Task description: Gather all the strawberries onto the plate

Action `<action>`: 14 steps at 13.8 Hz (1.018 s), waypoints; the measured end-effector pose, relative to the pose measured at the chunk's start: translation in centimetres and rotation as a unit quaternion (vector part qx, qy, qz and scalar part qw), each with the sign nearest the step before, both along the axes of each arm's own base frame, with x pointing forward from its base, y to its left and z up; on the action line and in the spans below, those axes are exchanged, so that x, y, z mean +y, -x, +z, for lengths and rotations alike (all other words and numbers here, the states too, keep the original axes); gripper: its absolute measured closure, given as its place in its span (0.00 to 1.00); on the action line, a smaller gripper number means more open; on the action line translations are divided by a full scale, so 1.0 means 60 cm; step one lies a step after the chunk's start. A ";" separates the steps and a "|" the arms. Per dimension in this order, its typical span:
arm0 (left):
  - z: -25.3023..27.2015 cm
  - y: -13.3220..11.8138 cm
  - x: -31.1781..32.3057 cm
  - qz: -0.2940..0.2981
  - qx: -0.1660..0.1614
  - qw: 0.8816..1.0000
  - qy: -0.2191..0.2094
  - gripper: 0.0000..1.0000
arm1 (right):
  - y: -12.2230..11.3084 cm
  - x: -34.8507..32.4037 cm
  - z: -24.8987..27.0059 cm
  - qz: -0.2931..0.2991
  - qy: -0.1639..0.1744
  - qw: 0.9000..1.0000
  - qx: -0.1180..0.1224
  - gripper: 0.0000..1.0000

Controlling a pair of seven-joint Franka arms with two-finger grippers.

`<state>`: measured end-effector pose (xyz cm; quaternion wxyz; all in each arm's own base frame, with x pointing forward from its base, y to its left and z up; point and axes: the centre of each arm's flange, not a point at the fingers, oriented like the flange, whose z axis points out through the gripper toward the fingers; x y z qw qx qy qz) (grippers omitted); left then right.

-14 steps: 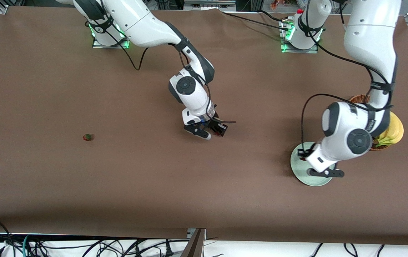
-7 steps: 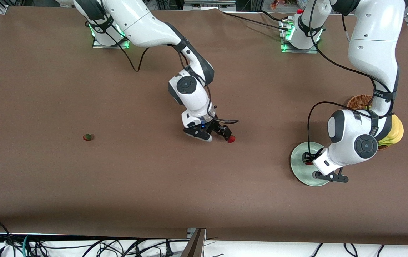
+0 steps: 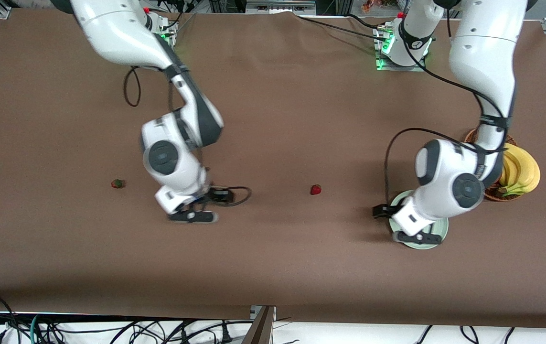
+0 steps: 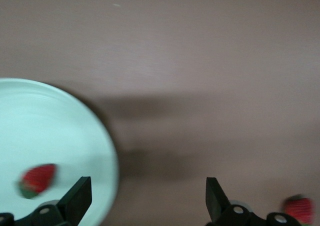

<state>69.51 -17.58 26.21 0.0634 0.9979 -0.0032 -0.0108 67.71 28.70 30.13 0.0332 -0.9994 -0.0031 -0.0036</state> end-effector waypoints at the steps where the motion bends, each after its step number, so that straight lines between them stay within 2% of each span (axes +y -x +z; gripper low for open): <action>1: 0.001 0.015 -0.056 0.019 0.005 1.000 0.000 0.00 | -0.015 -0.062 0.007 0.016 0.006 1.000 0.017 0.00; 3: -0.003 0.047 -0.148 0.060 0.021 0.998 0.007 0.00 | -0.034 -0.183 0.007 0.046 0.014 0.997 0.052 0.00; 6: -0.033 0.081 -0.216 0.078 0.049 0.995 0.024 0.00 | -0.044 -0.350 -0.015 0.063 0.031 0.994 0.084 0.00; 8: -0.059 0.103 -0.251 0.088 0.066 0.994 0.021 0.00 | -0.032 -0.428 -0.041 0.055 0.047 0.992 0.104 0.00; 11: -0.077 0.134 -0.305 0.097 0.073 0.992 0.014 0.00 | 0.000 -0.477 -0.090 0.040 0.056 0.988 0.136 0.00; 14: -0.094 0.146 -0.325 0.098 0.070 0.993 0.011 0.00 | 0.040 -0.494 -0.141 0.033 0.058 0.991 0.119 0.00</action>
